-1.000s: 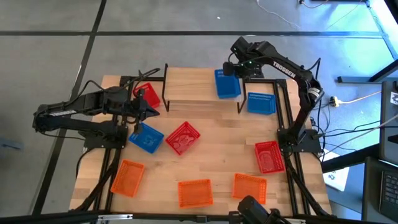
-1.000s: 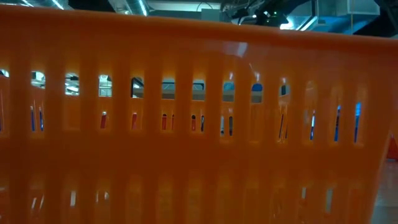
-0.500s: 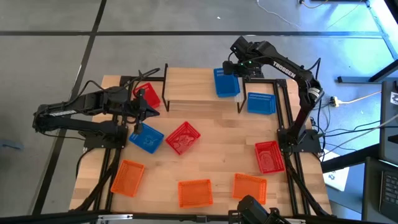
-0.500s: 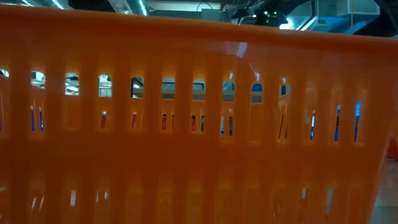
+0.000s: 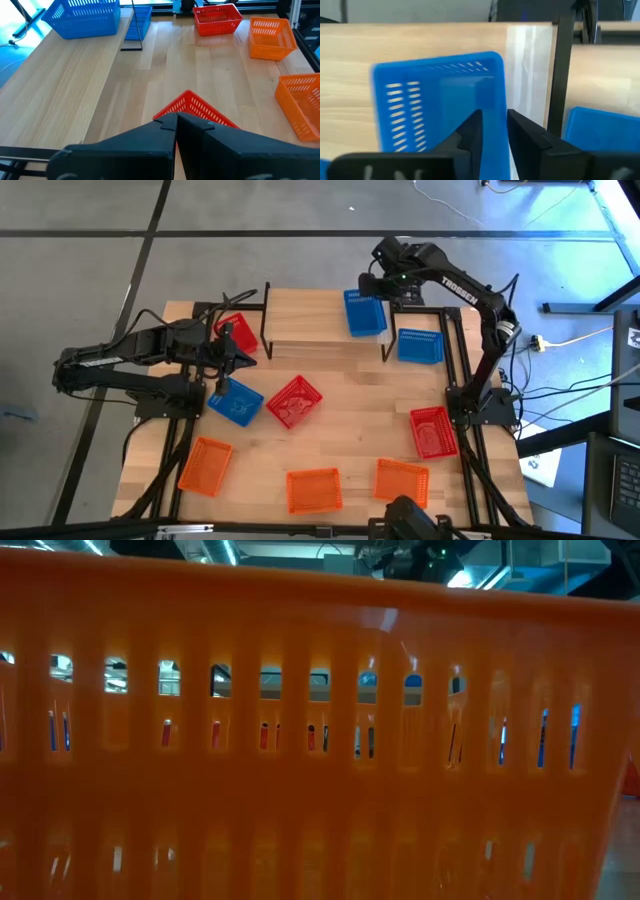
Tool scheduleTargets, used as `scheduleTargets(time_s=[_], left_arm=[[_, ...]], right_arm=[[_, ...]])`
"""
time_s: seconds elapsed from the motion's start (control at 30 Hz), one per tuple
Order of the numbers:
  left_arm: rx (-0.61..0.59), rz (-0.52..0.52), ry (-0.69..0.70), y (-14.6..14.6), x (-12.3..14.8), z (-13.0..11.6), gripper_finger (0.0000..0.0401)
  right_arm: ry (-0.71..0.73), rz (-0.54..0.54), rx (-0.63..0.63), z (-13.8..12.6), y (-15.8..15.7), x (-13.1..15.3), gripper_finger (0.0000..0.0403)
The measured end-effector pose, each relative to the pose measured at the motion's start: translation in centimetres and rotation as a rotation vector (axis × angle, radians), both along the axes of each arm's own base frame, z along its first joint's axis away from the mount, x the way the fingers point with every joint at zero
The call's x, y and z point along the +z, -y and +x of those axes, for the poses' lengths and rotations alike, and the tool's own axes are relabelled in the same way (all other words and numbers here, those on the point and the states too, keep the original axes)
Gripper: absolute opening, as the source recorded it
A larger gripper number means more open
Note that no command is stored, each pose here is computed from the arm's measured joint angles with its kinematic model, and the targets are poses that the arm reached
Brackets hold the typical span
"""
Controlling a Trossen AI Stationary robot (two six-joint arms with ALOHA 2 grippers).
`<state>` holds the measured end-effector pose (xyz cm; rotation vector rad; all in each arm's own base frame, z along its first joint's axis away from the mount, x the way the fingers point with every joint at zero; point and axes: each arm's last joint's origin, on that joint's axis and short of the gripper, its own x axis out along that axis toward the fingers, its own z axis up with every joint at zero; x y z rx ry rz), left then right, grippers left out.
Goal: Stack baskets on shelf by color
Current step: Put the left orange basket on the shelf
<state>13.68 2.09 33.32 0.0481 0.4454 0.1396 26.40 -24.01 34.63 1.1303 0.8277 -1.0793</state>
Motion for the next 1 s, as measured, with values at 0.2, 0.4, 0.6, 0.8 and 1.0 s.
scheduleTargets(time_s=[0.2, 0.4, 0.6, 0.8, 1.0], left_arm=[[0.005, -0.016, 0.008, 0.0, 0.1, -0.1, 0.0], [0.045, -0.104, 0.022, 0.0, 0.1, -0.1, 0.0], [0.06, -0.189, 0.022, 0.1, 0.0, -0.2, 0.0], [-0.057, -0.4, -0.006, 1.4, -0.2, -0.2, 0.0], [-0.084, -0.747, -0.199, 3.2, -1.2, -0.9, 0.0]], right_arm=[[0.037, -0.152, 0.075, 0.0, -1.2, 5.1, 0.0086], [0.089, -0.366, 0.28, 0.4, -5.1, 11.0, 0.0086], [0.222, -0.557, 0.501, 0.1, -10.1, 14.6, 0.0086], [0.255, -0.672, 0.738, -1.8, -14.8, 16.8, 0.0086], [0.331, -0.739, 0.868, -3.9, -18.2, 18.4, 0.0086]])
